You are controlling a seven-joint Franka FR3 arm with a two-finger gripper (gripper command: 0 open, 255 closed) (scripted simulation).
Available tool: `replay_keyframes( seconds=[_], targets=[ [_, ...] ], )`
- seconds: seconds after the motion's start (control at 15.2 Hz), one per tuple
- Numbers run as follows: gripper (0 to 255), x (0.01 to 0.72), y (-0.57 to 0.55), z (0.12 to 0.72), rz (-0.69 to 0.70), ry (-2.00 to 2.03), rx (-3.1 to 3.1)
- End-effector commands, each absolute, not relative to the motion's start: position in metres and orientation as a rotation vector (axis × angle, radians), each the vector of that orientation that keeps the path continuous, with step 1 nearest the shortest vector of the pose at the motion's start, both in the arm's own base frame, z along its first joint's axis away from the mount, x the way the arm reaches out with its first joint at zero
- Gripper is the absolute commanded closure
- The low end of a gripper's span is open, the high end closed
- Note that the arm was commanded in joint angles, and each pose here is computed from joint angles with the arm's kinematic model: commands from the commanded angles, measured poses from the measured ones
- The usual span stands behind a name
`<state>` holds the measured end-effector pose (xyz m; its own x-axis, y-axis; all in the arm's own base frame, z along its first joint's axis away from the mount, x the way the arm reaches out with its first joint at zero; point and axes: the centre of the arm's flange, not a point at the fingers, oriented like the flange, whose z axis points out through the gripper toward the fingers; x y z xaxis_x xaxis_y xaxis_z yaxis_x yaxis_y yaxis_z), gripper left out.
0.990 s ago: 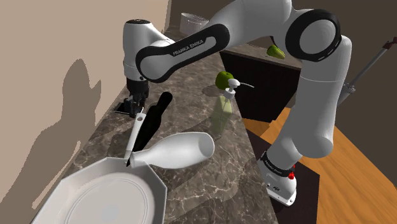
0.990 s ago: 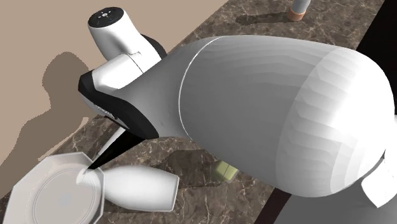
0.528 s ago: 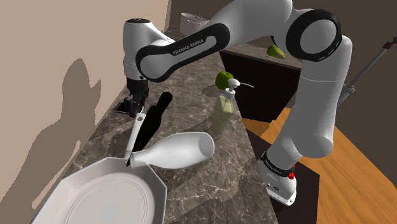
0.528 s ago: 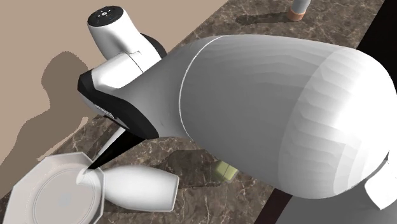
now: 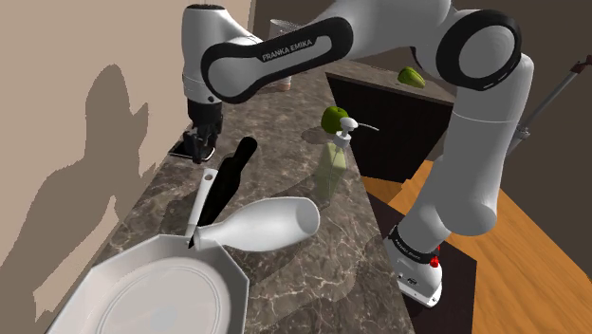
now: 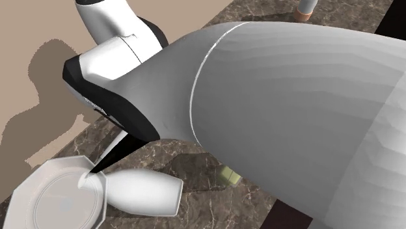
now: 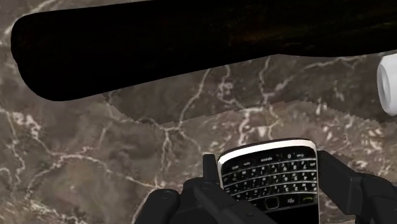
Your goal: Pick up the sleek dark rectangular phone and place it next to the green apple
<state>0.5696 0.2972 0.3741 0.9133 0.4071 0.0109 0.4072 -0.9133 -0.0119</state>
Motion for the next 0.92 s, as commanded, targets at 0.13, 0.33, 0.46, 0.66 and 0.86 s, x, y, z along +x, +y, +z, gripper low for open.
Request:
replay_keyframes(
  seconds=[0.13, 0.33, 0.46, 0.66, 0.86],
  targets=[
    [255, 0.569, 0.297, 0.395, -0.012, -0.651, -3.059],
    [255, 0.569, 0.297, 0.411, -0.012, -0.651, -3.059],
    [255, 0.569, 0.297, 0.422, -0.012, -0.651, -3.059],
    [255, 0.569, 0.297, 0.438, -0.012, -0.651, -3.059],
    [255, 0.569, 0.297, 0.453, -0.012, -0.651, -3.059]
  ],
)
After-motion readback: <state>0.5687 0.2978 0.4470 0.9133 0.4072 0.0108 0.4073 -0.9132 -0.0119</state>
